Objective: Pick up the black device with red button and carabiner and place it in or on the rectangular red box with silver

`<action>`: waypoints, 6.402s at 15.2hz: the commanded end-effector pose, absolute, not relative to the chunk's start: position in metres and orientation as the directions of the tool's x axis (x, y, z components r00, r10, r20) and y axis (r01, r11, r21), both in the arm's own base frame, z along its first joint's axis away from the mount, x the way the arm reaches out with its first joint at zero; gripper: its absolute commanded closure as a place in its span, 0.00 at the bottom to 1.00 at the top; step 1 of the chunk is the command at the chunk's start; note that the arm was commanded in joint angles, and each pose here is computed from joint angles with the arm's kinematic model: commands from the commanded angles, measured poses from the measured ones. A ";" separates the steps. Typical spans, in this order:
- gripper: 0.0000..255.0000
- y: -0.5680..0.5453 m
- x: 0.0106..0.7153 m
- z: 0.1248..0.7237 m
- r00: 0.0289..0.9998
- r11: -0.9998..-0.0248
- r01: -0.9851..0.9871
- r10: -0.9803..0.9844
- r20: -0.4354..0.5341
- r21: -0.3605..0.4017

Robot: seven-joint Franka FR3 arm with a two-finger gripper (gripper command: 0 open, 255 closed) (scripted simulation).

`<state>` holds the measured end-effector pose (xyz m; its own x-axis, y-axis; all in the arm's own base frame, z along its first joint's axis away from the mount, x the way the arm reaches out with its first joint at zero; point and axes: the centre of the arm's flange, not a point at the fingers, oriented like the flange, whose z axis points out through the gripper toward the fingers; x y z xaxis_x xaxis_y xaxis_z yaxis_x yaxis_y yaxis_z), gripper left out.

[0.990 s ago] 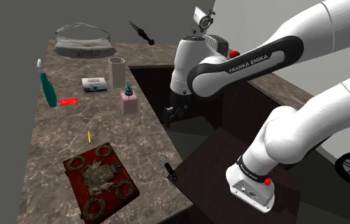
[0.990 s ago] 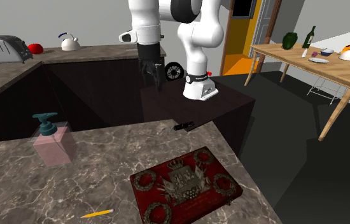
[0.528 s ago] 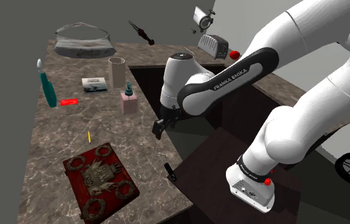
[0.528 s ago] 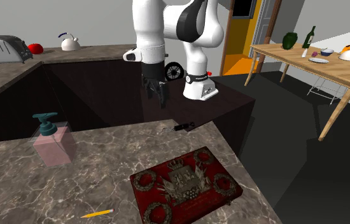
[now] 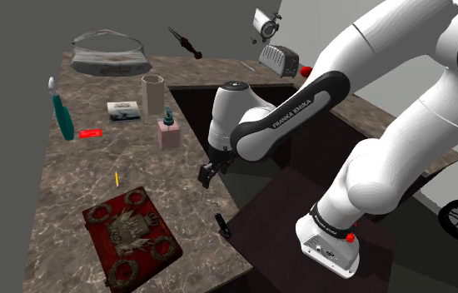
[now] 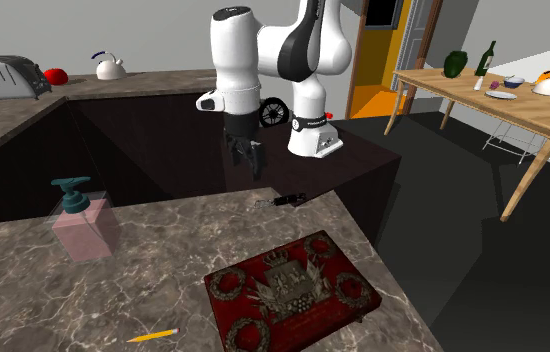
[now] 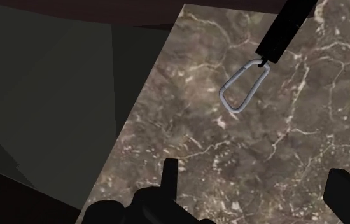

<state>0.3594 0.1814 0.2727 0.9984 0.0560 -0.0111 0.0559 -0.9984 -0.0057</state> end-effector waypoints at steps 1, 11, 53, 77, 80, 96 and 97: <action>0.00 0.181 0.359 0.272 0.998 -0.998 0.056 0.056 -0.011 -0.006; 1.00 0.181 0.359 0.272 0.998 -0.998 0.056 0.056 -0.011 -0.006; 1.00 0.206 0.283 0.187 0.877 -0.883 -0.467 -0.469 0.105 -0.050; 1.00 0.274 0.323 0.279 0.877 -0.883 -0.467 -0.469 0.105 -0.050; 1.00 0.308 0.344 0.279 0.877 -0.883 -0.467 -0.469 0.105 -0.050; 1.00 0.451 0.429 0.258 0.877 -0.883 -0.467 -0.469 0.105 -0.050; 1.00 0.451 0.429 0.253 0.877 -0.883 -0.467 -0.469 0.105 -0.050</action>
<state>0.4288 0.4510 0.2575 0.8767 -0.4694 0.1051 -0.4669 -0.8829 -0.0495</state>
